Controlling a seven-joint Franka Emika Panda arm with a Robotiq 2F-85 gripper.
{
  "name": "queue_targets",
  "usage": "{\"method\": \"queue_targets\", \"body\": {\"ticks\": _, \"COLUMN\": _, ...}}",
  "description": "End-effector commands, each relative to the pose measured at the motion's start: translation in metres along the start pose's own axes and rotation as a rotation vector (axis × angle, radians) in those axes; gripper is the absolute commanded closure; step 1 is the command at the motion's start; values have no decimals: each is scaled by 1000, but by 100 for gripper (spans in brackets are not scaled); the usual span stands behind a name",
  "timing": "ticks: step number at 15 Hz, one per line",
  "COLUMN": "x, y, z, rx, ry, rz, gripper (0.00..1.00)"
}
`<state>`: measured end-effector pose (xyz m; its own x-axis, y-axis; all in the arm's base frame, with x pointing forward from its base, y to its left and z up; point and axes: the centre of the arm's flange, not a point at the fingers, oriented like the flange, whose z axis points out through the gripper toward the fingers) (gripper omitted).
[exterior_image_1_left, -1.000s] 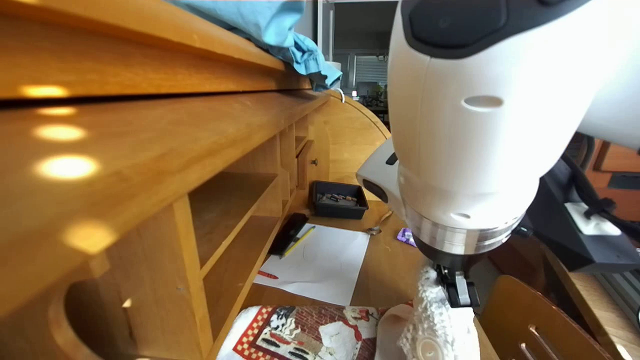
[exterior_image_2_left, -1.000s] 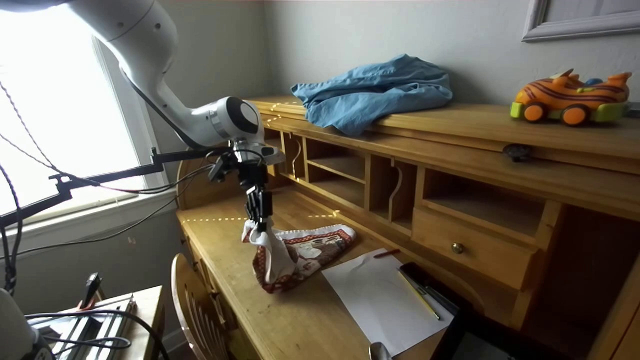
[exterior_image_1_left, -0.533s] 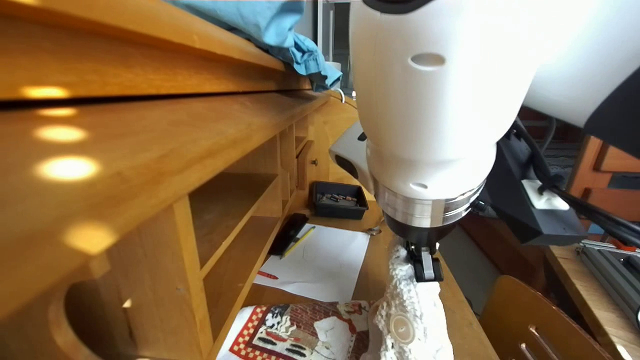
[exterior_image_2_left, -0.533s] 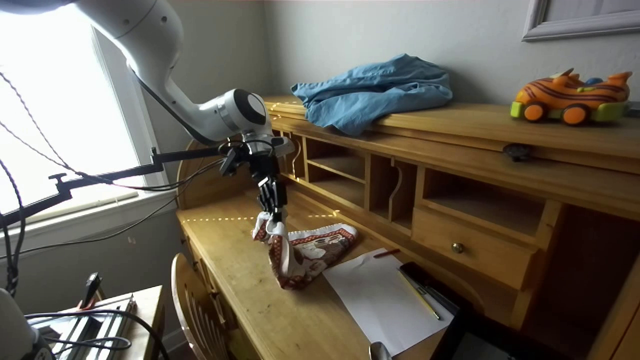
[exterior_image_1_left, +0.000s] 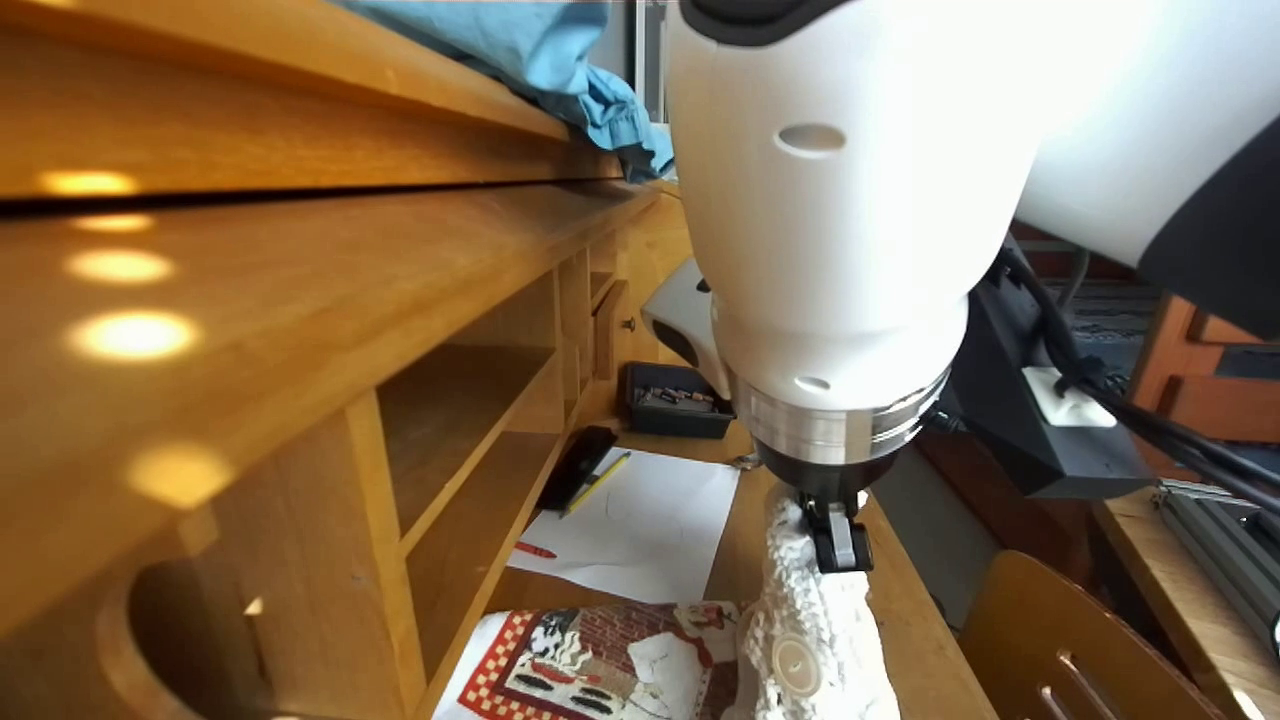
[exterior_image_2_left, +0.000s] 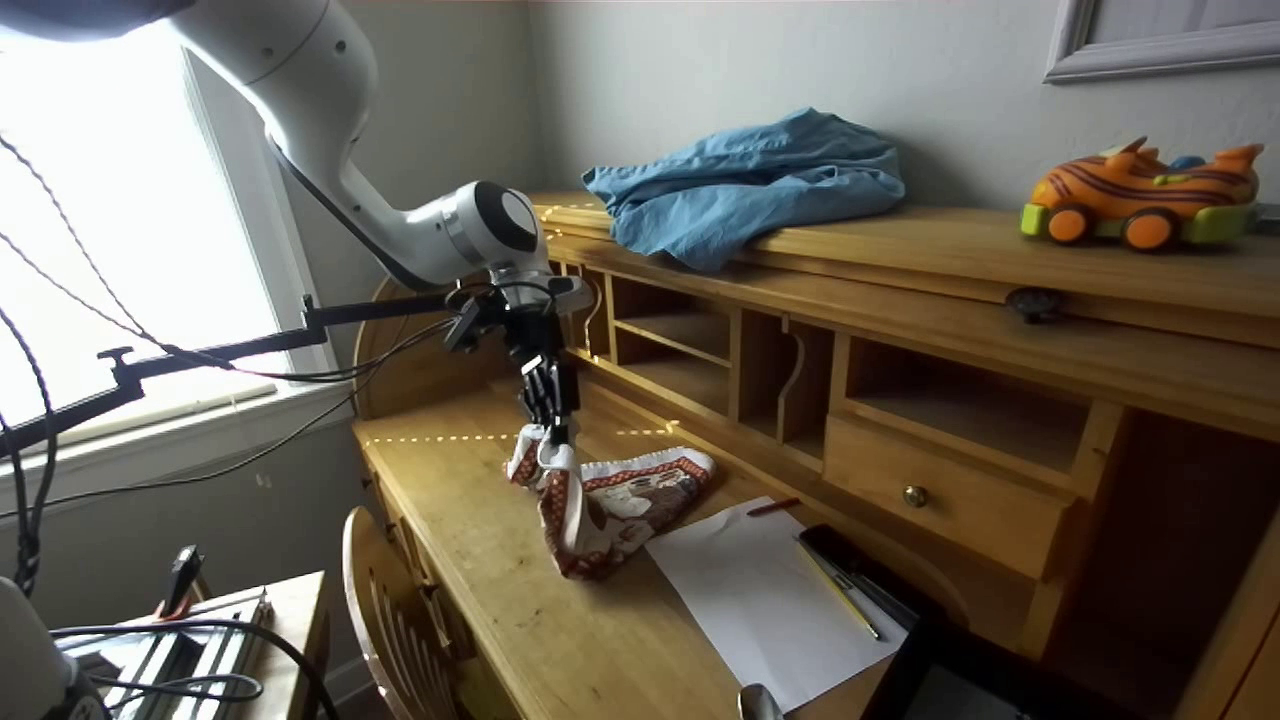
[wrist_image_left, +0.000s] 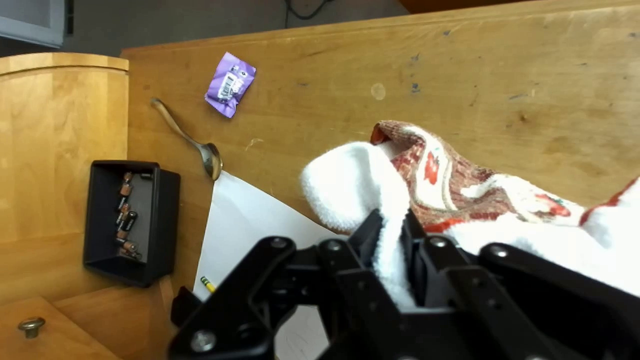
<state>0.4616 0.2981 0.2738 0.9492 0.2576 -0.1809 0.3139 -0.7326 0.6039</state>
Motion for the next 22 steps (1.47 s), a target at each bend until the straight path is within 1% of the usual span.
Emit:
{"method": "queue_targets", "body": {"ticks": 1, "x": 6, "y": 0, "z": 5, "rx": -12, "ry": 39, "rz": 1, "gripper": 97}}
{"method": "queue_targets", "body": {"ticks": 7, "x": 16, "y": -7, "z": 7, "rx": 1, "ry": 117, "rz": 8, "gripper": 97}}
{"method": "queue_targets", "body": {"ticks": 11, "x": 23, "y": -8, "z": 17, "rx": 5, "ry": 151, "rz": 14, "gripper": 97}}
{"method": "queue_targets", "body": {"ticks": 16, "x": 40, "y": -12, "z": 26, "rx": -63, "ry": 198, "rz": -40, "gripper": 97}}
{"method": "queue_targets", "body": {"ticks": 18, "x": 44, "y": -20, "z": 29, "rx": -70, "ry": 219, "rz": -66, "gripper": 97}}
{"method": "queue_targets", "body": {"ticks": 22, "x": 50, "y": -24, "z": 35, "rx": -72, "ry": 257, "rz": -75, "gripper": 97}}
